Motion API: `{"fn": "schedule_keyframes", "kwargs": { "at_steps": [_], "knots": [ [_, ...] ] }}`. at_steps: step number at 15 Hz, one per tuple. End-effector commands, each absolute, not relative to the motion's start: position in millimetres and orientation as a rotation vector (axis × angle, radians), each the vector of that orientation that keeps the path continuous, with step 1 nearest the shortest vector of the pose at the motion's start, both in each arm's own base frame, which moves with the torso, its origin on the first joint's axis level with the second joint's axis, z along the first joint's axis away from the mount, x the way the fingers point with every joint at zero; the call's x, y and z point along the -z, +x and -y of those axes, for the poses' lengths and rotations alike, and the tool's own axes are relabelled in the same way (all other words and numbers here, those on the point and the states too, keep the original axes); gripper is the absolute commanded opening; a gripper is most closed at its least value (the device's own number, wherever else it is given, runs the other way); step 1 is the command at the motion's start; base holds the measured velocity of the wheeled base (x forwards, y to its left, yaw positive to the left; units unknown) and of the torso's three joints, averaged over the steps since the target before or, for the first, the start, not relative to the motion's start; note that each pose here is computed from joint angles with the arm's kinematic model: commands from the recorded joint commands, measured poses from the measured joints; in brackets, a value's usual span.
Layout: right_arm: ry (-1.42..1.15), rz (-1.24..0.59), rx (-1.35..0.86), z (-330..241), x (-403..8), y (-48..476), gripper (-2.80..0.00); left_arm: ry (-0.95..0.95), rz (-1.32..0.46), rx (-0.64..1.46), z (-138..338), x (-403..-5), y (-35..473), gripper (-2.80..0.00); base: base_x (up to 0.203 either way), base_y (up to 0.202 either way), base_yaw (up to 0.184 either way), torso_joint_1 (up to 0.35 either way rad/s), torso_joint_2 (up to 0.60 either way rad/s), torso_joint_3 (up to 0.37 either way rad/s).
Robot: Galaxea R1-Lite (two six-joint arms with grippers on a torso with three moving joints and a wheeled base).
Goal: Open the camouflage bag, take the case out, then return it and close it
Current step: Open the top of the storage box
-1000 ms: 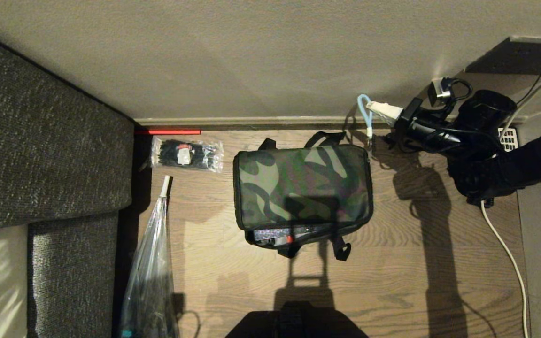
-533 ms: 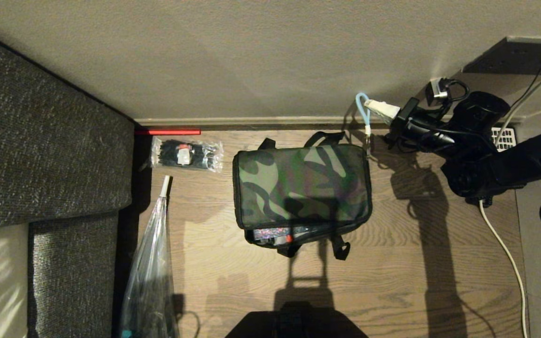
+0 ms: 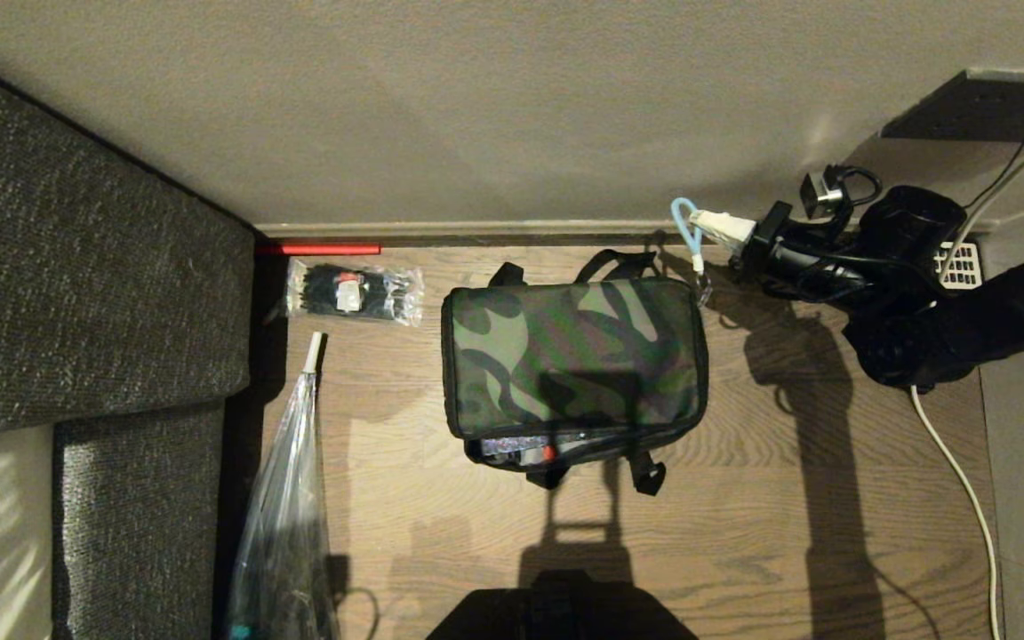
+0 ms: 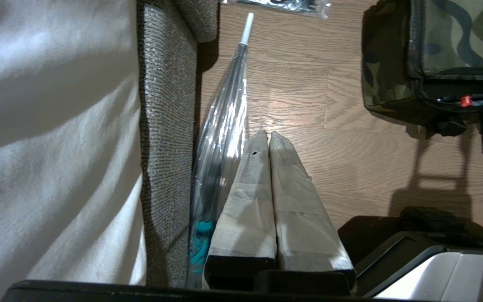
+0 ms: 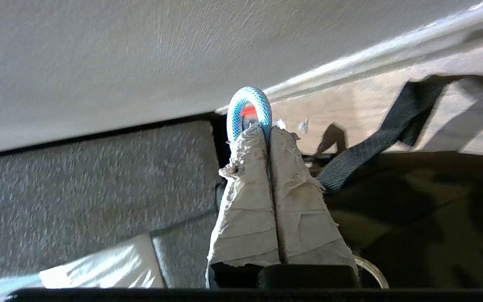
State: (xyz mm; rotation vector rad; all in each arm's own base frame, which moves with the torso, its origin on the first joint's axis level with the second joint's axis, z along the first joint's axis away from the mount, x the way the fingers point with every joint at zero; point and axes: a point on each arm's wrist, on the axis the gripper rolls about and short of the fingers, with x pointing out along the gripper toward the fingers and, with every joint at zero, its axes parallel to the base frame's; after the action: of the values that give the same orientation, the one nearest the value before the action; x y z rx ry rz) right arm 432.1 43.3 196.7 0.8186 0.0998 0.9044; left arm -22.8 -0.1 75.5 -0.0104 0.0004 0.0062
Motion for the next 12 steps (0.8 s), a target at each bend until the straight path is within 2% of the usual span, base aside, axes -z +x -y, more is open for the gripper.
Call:
{"fn": "schedule_keyframes", "kwargs": {
  "at_steps": [1,4,5,12],
  "knots": [
    [0.819,-0.124,-0.914,-43,-194,427,-2.8,-0.011,-0.001,-0.008,0,-75,-23,-2.8,0.0,0.0,0.0,0.0,0.0,0.0],
    [0.814,-0.159,-0.941,-44,-191,421,-2.8,-0.011,0.0,-0.008,0,-75,-23,-2.8,0.0,0.0,0.0,0.0,0.0,0.0],
    [0.814,-0.163,-0.939,-43,-190,419,0.0,-0.012,0.0,-0.008,0,-75,-23,-2.8,0.0,0.0,0.0,0.0,0.0,0.0],
    [0.819,-0.186,-0.896,-31,-181,409,0.0,-0.012,0.0,-0.008,0,-75,-23,-2.8,0.0,0.0,0.0,0.0,0.0,0.0]
  ]
}}
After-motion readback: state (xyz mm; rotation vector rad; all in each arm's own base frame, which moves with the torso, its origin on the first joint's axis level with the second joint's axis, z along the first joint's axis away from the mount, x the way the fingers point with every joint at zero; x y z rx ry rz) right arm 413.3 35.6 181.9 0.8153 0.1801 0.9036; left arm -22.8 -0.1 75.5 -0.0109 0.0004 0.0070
